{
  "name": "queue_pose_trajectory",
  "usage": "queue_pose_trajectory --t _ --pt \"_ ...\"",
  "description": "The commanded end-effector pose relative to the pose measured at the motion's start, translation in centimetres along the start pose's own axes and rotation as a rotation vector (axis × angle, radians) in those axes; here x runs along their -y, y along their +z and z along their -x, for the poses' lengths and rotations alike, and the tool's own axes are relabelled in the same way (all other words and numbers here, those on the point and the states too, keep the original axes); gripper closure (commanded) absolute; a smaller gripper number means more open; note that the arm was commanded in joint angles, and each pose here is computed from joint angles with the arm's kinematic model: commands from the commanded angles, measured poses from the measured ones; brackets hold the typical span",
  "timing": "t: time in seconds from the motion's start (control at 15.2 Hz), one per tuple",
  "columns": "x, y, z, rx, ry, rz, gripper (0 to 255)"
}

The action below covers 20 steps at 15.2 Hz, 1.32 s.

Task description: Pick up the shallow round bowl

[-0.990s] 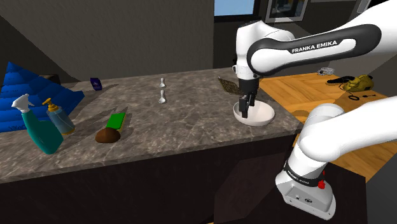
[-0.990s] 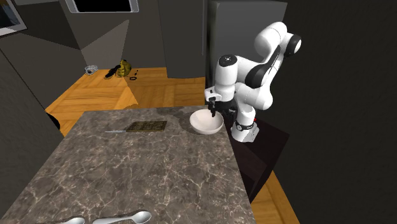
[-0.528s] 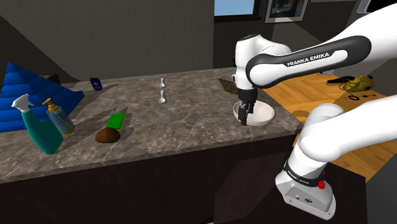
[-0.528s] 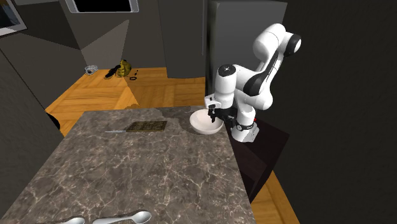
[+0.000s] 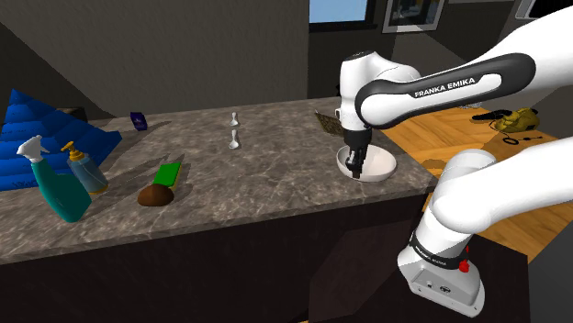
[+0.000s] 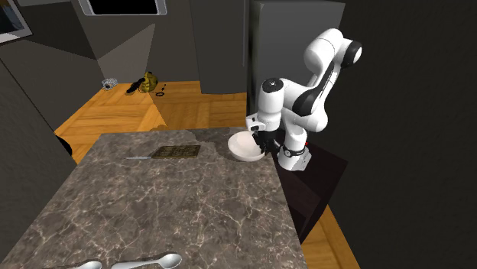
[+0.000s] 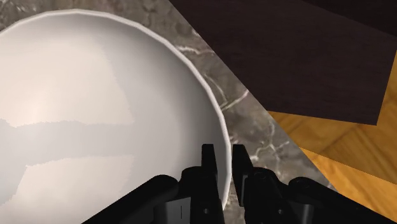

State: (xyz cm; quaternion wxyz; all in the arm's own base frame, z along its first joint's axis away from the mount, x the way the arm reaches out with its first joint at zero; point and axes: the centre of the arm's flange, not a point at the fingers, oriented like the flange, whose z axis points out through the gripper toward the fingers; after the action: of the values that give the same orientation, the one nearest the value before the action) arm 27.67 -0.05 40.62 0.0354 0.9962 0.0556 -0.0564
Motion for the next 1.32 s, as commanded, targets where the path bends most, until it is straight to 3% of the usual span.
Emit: queue_pose_trajectory --t 0.0,0.2,1.25 --pt "0.0 0.0 0.0 0.001 0.000 0.000 255" --pt "0.0 0.1 0.0 0.001 0.000 0.000 255" --pt "-0.5 -7.9 1.0 0.001 0.000 0.000 255"
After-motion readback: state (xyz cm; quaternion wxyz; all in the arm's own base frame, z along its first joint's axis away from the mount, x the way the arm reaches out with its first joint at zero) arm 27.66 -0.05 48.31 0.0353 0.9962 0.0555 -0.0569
